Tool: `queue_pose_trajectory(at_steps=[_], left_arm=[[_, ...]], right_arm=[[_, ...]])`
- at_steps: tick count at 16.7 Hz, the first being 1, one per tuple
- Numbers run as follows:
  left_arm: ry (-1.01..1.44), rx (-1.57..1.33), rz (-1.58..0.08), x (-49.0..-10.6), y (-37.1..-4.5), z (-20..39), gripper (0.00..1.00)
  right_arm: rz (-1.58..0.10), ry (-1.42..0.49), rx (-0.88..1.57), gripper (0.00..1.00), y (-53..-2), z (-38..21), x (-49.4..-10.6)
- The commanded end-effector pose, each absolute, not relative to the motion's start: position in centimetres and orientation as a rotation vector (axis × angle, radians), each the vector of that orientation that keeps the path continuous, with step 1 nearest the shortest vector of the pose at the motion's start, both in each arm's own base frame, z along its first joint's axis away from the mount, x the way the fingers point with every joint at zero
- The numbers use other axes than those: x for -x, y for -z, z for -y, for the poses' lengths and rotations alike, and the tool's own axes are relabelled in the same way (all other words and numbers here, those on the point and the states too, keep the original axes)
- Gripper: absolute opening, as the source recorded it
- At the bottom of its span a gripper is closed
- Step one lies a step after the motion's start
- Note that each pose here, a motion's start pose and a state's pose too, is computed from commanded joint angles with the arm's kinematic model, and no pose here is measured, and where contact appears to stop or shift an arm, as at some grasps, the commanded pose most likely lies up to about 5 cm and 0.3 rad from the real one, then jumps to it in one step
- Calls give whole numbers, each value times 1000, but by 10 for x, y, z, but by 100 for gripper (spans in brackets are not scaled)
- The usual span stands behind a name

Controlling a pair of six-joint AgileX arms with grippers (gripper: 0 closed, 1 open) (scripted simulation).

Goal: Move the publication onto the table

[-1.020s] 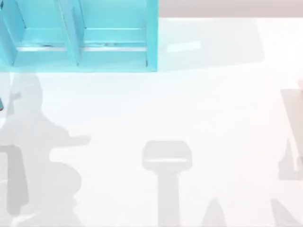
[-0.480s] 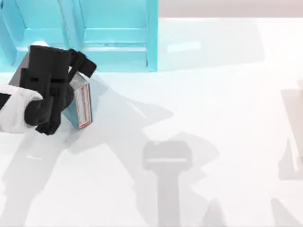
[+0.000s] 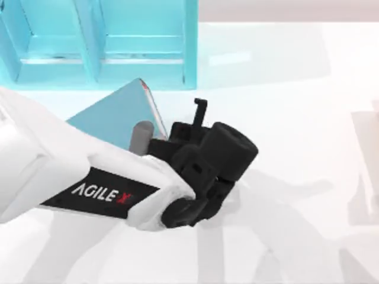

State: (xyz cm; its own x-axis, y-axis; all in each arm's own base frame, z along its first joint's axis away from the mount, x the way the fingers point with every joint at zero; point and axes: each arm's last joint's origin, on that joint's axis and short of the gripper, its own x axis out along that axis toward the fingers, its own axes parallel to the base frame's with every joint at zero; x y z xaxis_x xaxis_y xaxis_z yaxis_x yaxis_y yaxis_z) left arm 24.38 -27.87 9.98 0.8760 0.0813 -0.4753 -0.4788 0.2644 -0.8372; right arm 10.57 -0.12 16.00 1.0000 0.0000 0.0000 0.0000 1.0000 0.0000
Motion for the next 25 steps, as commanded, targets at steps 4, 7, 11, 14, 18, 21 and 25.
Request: queue_pose_trajectory(at_steps=[4,7,11,14,18,21,25], left_arm=[[-321,1466,-181,-217,-122,324,0],[-296,1540,-116,-208,-133,337,0],[-295,1543,-114,-208,-133,337,0],[-296,1545,-112,-207,-135,337,0],[-295,1543,-114,-203,-134,337,0],[-299,1543,-109,-205,-129,337,0],[-297,1546,-111,-205,-109,337,0]], right_arm=[[0,0,0,100,-160,1,-106],[0,0,0,100,-160,1,-106],[0,0,0,100,-160,1,-106],[0,0,0,100,-160,1,-106],[0,0,0,100,-160,1,-106],[0,0,0,100,-160,1,-106],[0,0,0,100,-160,1,-106]])
